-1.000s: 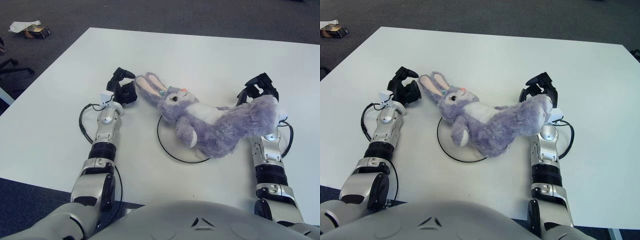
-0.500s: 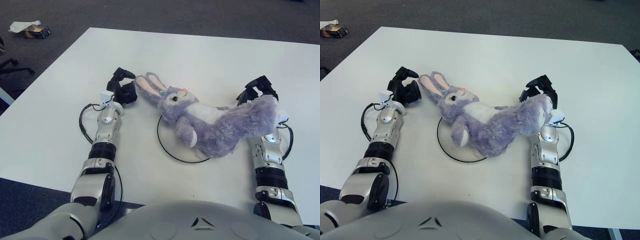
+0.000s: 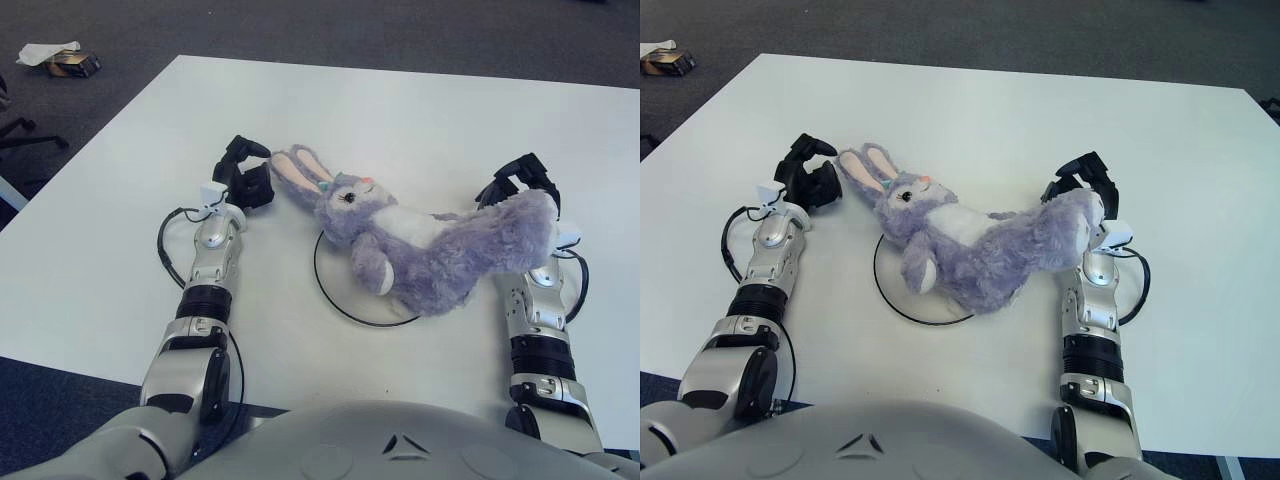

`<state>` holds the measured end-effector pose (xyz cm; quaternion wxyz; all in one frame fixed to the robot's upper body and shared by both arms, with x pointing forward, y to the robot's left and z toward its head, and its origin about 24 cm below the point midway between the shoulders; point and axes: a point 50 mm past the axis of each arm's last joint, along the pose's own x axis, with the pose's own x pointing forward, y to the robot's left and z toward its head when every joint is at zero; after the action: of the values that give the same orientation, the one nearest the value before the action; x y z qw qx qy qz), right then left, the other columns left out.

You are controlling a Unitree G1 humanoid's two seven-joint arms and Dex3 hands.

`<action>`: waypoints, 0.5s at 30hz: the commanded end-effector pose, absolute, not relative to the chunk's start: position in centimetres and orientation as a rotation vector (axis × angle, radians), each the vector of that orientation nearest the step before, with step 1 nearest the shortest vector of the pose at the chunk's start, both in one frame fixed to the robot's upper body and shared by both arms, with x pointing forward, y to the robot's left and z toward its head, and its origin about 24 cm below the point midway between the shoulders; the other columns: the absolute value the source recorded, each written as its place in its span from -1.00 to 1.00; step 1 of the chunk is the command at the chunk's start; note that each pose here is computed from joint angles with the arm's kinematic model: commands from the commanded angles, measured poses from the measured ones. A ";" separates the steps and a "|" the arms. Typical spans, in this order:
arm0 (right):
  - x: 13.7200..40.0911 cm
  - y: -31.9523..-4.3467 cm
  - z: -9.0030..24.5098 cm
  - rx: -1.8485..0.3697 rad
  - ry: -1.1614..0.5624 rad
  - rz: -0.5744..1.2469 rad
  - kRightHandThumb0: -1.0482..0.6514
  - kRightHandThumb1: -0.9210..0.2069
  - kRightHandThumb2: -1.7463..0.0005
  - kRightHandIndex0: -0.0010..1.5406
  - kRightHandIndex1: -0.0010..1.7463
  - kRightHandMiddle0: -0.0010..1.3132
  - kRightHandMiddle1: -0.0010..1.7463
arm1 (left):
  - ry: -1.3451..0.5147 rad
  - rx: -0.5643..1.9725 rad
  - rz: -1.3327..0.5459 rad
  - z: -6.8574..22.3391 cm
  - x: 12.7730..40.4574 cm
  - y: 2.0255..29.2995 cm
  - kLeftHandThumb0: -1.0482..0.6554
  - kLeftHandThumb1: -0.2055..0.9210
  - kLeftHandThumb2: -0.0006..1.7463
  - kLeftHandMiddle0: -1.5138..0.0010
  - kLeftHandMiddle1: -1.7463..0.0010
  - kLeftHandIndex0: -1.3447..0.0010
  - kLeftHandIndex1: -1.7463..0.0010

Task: Put the doll into the plate.

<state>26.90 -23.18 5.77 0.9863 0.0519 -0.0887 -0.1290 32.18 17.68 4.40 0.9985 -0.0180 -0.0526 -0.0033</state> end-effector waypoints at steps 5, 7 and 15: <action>24.7 -22.7 1.5 0.180 0.062 -0.302 0.22 0.45 -0.78 0.00 1.00 -0.12 0.93 | 0.019 -0.039 0.004 1.2 30.4 17.6 -0.28 0.20 0.29 -0.54 -1.00 0.26 -1.00; 24.7 -22.7 1.5 0.186 0.088 -0.305 0.22 0.46 -0.77 0.00 1.00 -0.09 0.90 | 0.018 -0.039 0.003 1.2 30.4 17.6 -0.28 0.20 0.29 -0.54 -1.00 0.27 -1.00; 24.8 -22.9 1.2 0.200 0.160 -0.308 0.22 0.49 -0.77 0.01 1.00 -0.03 0.84 | 0.015 -0.033 0.003 1.2 30.5 17.5 -0.28 0.20 0.29 -0.56 -1.00 0.27 -1.00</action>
<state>26.58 -23.13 4.78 0.9879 0.0732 -0.0095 -0.1363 32.12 17.57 4.33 0.9985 -0.0179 -0.0519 -0.0045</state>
